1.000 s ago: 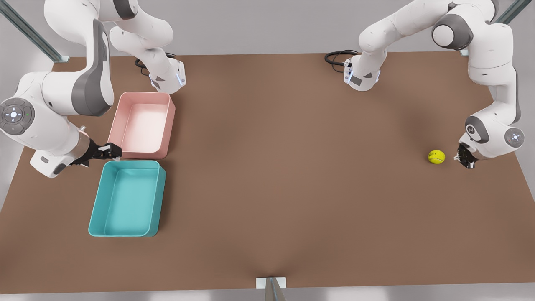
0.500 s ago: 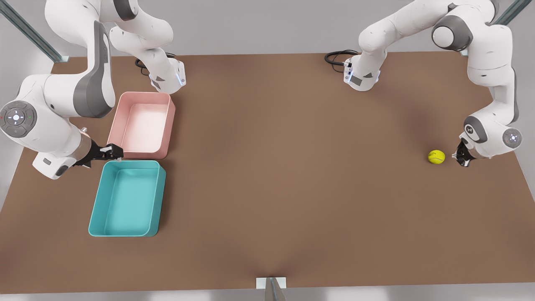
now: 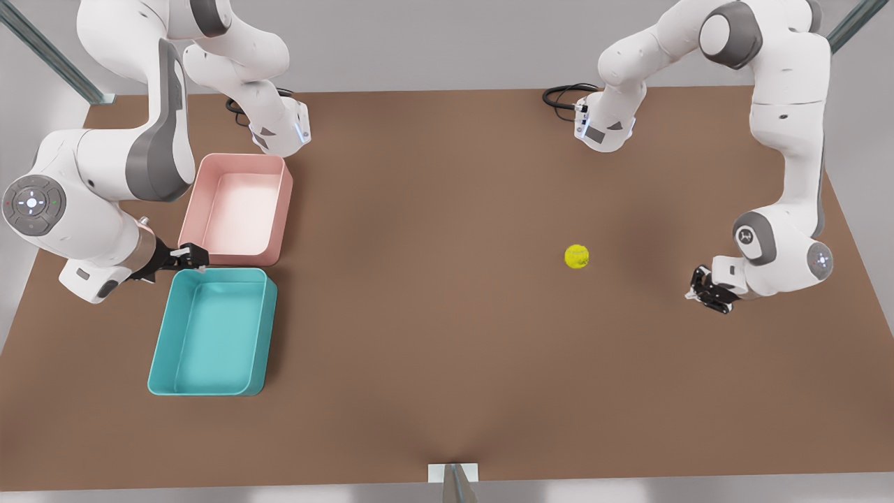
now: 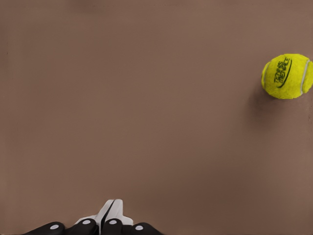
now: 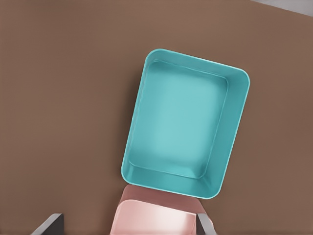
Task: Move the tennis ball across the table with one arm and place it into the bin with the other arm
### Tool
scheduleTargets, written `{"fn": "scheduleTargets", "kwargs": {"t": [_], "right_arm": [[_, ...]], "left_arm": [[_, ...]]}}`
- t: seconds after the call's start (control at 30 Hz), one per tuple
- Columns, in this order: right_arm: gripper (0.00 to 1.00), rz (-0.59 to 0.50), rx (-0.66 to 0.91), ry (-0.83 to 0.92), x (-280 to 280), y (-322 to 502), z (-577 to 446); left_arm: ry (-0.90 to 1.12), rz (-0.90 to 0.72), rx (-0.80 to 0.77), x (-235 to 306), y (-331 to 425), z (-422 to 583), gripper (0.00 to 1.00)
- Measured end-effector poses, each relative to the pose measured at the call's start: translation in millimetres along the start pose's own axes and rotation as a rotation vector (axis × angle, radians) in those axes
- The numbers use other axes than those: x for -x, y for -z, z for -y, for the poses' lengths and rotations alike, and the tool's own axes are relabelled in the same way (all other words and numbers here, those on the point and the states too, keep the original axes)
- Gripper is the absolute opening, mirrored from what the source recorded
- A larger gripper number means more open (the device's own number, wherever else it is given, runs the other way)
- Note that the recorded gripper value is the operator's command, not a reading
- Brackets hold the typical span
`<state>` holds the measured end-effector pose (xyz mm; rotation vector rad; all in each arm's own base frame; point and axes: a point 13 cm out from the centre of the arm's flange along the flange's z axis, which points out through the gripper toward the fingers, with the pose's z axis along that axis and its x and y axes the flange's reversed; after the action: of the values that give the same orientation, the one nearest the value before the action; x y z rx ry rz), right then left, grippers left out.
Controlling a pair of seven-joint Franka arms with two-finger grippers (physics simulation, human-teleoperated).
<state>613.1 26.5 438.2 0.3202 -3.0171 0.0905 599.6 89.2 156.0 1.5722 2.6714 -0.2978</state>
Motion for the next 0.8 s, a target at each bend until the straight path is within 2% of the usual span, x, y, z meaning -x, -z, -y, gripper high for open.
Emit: {"fn": "scheduleTargets", "kwargs": {"t": [0.07, 0.13, 0.17, 0.2, 0.23, 0.37, 0.5, 0.57, 0.67, 0.73, 0.8], "right_arm": [[1.0, 0.0, 0.0, 0.0, 0, 0, 0], [1.0, 0.0, 0.001, 0.001, 0, 0, 0], [1.0, 0.0, 0.001, 0.001, 0, 0, 0], [1.0, -0.001, 0.001, 0.001, 0, 0, 0], [1.0, -0.001, 0.001, 0.001, 0, 0, 0], [1.0, 0.0, 0.0, 0.002, 0, 0, 0], [1.0, -0.002, 0.0, 0.002, 1, -2, 0], [1.0, -0.005, -0.012, 0.036, 23, -18, -20], [1.0, 0.018, -0.023, 0.176, 93, -70, -159], [1.0, 0.033, -0.019, 0.229, 117, -130, -253], [1.0, 0.091, -0.012, 0.249, 134, -178, -329]], "left_arm": [[-0.062, -0.023, 0.129, 105, 123, -4, 0.21], [-0.121, -0.033, 0.219, 220, 237, 53, 0.21], [-0.123, -0.032, 0.231, 257, 276, 94, 0.21], [-0.087, -0.033, 0.213, 270, 299, 126, 0.55], [-0.029, -0.044, 0.187, 267, 311, 146, 1.0], [0.281, -0.143, 0.086, 205, 317, 170, 1.0], [0.491, -0.203, 0.027, 182, 313, 183, 1.0], [0.586, -0.227, 0.011, 168, 314, 183, 1.0], [0.7, -0.264, -0.01, 149, 313, 183, 1.0], [0.75, -0.294, -0.023, 146, 308, 187, 1.0], [0.793, -0.321, -0.034, 144, 302, 190, 1.0]]}}
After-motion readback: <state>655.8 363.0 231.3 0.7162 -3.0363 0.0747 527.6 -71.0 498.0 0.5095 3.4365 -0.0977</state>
